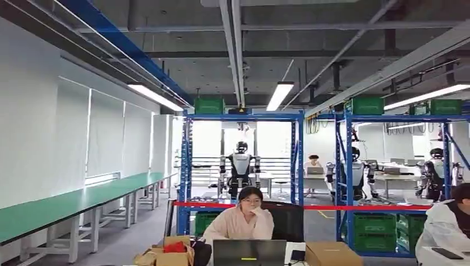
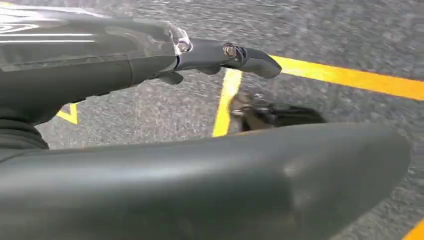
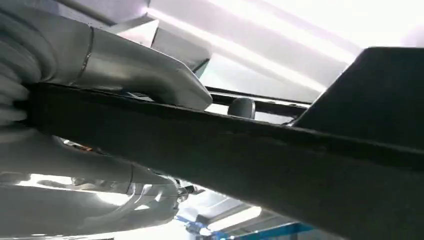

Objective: Take the parts from the cabinet and place them on the table.

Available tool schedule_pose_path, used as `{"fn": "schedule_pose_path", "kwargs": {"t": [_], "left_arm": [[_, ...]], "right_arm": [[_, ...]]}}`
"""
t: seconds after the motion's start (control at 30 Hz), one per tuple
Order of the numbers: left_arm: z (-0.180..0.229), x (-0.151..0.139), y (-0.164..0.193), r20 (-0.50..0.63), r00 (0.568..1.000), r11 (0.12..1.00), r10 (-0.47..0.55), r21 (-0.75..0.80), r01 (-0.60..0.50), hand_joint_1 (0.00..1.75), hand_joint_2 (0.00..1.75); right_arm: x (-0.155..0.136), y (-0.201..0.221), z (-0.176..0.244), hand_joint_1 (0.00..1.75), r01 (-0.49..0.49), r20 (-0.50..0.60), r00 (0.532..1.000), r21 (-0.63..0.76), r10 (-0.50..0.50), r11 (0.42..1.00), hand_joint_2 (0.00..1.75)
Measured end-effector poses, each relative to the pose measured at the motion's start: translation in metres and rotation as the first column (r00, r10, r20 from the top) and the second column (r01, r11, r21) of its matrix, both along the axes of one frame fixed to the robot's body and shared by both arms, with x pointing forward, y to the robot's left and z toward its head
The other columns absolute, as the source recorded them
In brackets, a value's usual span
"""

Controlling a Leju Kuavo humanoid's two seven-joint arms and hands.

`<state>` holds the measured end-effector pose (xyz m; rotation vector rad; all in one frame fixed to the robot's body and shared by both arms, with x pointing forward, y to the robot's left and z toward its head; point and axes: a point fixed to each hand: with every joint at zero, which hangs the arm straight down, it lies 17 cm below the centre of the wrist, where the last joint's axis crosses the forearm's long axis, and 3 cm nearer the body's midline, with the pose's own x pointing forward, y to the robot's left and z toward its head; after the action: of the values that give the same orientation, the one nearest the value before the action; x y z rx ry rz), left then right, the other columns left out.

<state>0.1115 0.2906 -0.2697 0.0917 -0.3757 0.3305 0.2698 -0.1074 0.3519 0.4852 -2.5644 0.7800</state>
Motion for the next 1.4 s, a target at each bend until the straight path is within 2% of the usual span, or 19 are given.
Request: {"fn": "schedule_pose_path", "kwargs": {"t": [0.33, 1.4], "left_arm": [[0.0003, 0.001, 0.0018, 0.004, 1.0, 1.0, 0.0, 0.003, 0.0, 0.0, 1.75], [0.0002, 0.0006, 0.002, 0.004, 1.0, 1.0, -0.002, 0.004, 0.002, 0.0, 1.75]], "right_arm": [[0.0045, 0.0005, -0.0008, 1.75, 0.028, 0.01, 1.0, -0.023, -0.027, 0.999, 1.75], [0.0033, 0.0001, -0.0043, 1.75, 0.032, 0.003, 0.999, -0.023, -0.032, 0.999, 1.75]]}}
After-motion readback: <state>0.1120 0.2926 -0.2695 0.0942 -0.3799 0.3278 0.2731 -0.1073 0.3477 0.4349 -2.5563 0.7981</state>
